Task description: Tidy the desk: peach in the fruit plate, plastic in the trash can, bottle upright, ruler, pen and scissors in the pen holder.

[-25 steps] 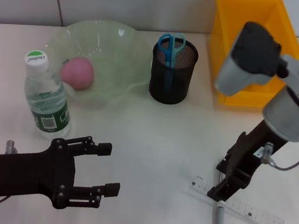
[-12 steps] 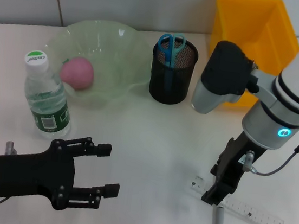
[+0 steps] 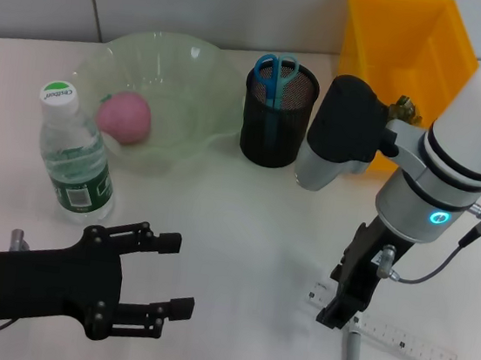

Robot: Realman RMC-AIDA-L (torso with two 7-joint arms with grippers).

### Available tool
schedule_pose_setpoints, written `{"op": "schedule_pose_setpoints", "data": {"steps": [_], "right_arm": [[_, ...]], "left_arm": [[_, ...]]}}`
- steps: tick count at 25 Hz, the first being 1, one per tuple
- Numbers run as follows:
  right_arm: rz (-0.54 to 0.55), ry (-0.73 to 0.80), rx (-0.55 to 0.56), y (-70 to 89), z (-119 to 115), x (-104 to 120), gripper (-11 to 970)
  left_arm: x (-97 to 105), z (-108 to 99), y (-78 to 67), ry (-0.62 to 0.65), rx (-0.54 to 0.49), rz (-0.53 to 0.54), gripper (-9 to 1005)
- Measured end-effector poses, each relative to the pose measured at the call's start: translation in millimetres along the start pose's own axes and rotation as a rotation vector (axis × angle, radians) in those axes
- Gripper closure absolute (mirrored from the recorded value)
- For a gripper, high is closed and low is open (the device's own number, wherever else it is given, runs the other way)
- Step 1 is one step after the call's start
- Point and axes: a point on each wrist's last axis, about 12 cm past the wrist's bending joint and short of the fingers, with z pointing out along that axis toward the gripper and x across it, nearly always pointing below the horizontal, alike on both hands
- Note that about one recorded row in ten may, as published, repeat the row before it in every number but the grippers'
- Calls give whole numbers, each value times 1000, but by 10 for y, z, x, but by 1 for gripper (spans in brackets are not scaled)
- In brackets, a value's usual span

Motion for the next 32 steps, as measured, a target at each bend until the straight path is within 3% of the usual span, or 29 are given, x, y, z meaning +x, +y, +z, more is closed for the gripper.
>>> {"op": "schedule_pose_setpoints", "data": {"steps": [28, 32], "right_arm": [[-29, 15, 25, 30, 134, -54, 300], [-23, 14, 27, 28, 137, -57, 466]], "left_arm": [[1, 10, -5, -1, 3, -1, 183], [0, 8, -6, -3, 3, -1, 183]]}}
